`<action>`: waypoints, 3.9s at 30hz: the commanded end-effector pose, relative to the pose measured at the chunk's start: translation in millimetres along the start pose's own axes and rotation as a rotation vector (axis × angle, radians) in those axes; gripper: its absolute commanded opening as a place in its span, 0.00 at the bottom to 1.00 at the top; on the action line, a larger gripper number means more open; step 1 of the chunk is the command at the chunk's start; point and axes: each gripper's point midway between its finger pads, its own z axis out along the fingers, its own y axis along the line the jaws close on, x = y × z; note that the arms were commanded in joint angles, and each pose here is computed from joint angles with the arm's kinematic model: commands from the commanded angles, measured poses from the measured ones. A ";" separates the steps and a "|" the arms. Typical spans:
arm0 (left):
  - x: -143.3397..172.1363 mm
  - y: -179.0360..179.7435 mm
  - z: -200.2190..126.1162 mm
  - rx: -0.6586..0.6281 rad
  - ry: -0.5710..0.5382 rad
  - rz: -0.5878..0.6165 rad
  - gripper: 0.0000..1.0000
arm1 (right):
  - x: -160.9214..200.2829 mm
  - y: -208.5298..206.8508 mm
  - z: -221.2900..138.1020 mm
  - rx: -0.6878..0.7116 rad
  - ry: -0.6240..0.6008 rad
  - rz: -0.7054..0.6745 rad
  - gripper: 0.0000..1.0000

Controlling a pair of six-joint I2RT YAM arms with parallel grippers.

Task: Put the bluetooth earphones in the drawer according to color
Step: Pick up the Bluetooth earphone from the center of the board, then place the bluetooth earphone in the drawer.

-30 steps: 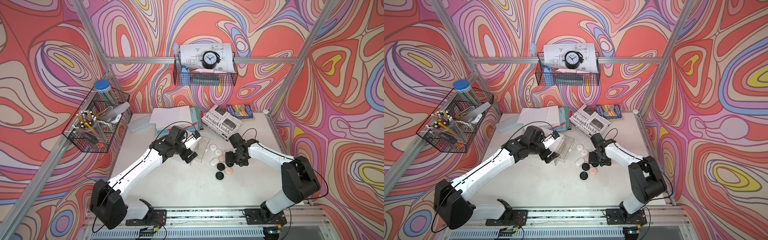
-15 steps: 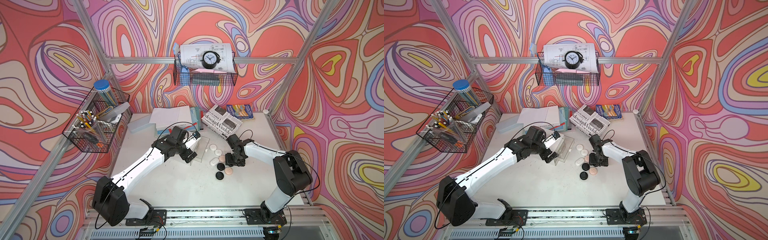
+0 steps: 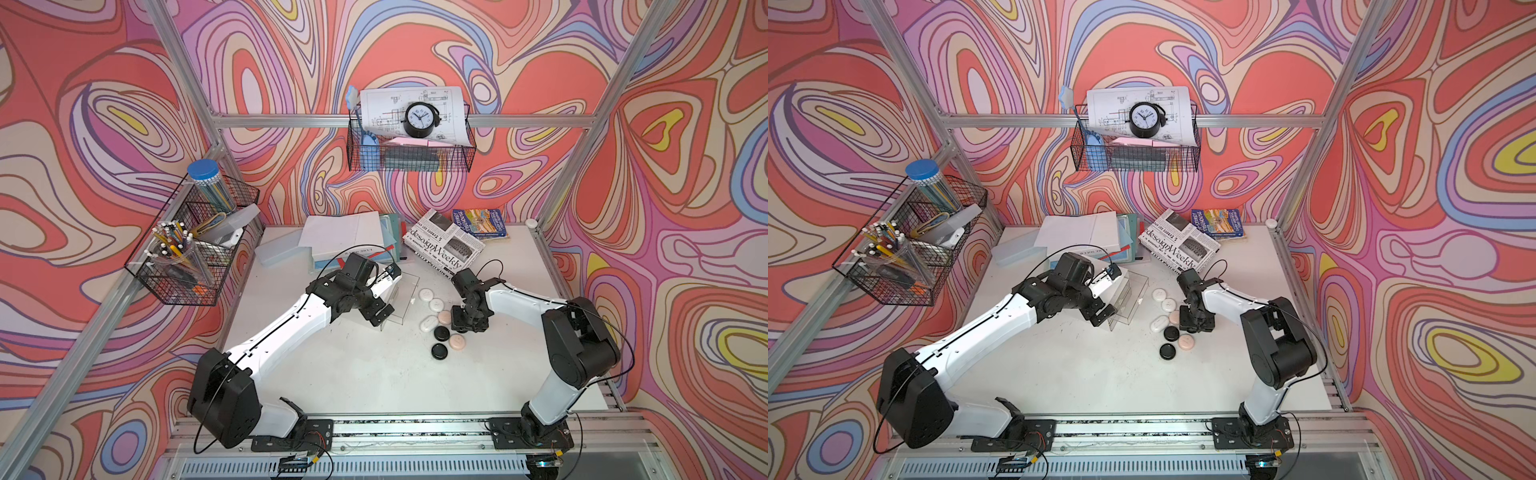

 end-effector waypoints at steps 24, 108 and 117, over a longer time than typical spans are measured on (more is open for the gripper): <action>-10.6 30.6 -43.2 -0.087 -0.121 -0.041 0.98 | -90.8 43.8 -113.5 -0.171 -0.468 -0.052 0.00; -10.2 -28.5 -39.0 0.158 -0.190 0.049 0.98 | -28.7 78.8 -152.2 -0.141 -0.470 -0.377 0.88; -8.5 -46.1 -34.4 0.191 -0.176 0.100 0.98 | 3.7 69.2 -100.2 -0.130 -0.295 -0.379 0.88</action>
